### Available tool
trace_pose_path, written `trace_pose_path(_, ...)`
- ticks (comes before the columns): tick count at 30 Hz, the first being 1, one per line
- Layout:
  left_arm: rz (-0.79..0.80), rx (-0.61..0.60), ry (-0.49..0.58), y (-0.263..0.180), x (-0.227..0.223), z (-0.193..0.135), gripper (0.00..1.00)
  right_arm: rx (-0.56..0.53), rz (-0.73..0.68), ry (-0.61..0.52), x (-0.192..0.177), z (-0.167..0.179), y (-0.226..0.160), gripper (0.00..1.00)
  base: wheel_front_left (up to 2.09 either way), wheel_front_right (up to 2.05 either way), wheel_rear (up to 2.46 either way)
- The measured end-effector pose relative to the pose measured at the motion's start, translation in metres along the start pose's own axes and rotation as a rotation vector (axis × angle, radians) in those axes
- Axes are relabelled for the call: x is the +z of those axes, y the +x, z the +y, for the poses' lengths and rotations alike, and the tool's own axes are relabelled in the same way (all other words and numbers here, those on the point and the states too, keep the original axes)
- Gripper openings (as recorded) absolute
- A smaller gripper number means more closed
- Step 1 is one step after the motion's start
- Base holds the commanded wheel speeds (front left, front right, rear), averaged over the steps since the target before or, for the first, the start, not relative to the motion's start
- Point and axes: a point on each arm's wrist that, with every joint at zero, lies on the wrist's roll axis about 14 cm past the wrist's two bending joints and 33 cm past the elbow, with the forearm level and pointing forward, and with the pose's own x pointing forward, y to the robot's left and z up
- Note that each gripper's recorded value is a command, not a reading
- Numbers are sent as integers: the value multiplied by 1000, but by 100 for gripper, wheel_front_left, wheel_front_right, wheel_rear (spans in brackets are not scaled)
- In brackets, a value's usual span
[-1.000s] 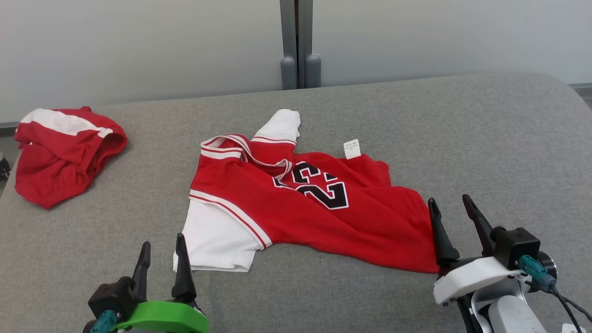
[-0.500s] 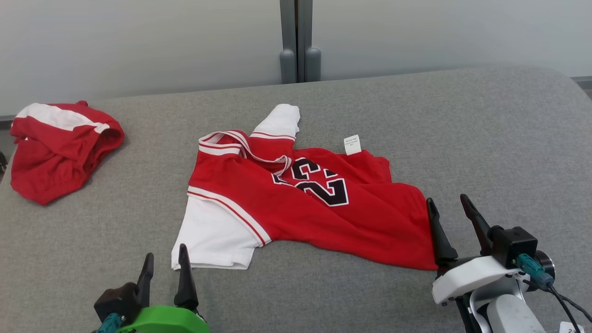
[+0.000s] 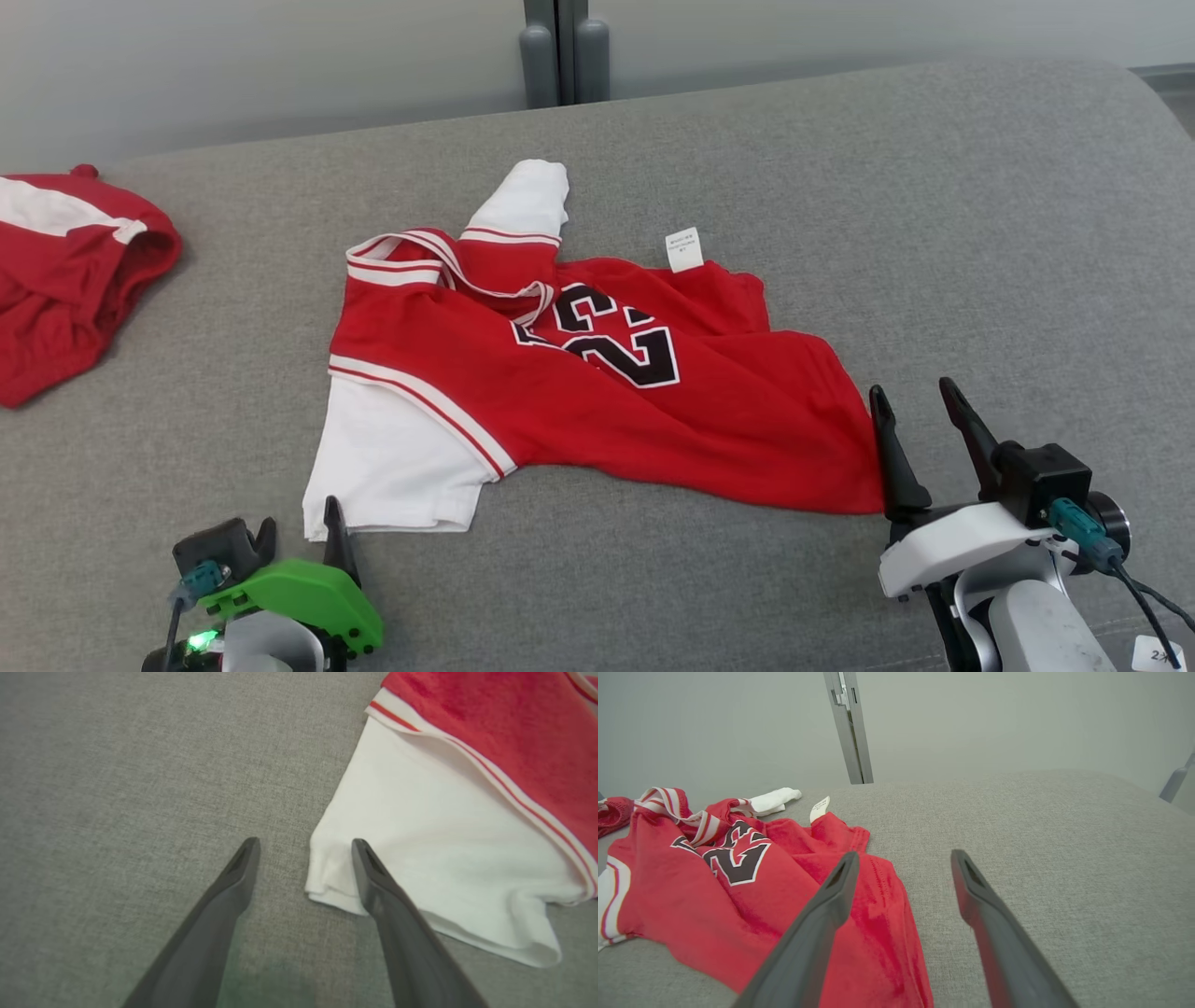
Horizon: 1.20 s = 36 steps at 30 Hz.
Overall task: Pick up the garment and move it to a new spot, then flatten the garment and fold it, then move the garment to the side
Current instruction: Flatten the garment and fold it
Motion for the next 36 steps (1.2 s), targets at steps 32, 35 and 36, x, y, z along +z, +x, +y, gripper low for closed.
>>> trace_pose_path(32, -10, -90, 14, -21, 2, -20, 0, -23, 347, 57, -99, -1, -28, 32, 0, 0, 0)
trace_pose_path(35, -31, -100, 13, -24, 8, -22, 0, -16, 350, 87, -100, 5, -26, 0, 0, 0, 0)
trace_pose_path(36, -41, -106, 13, -24, 11, -24, 0, -13, 348, 97, -99, 7, -25, 0, 0, 0, 0)
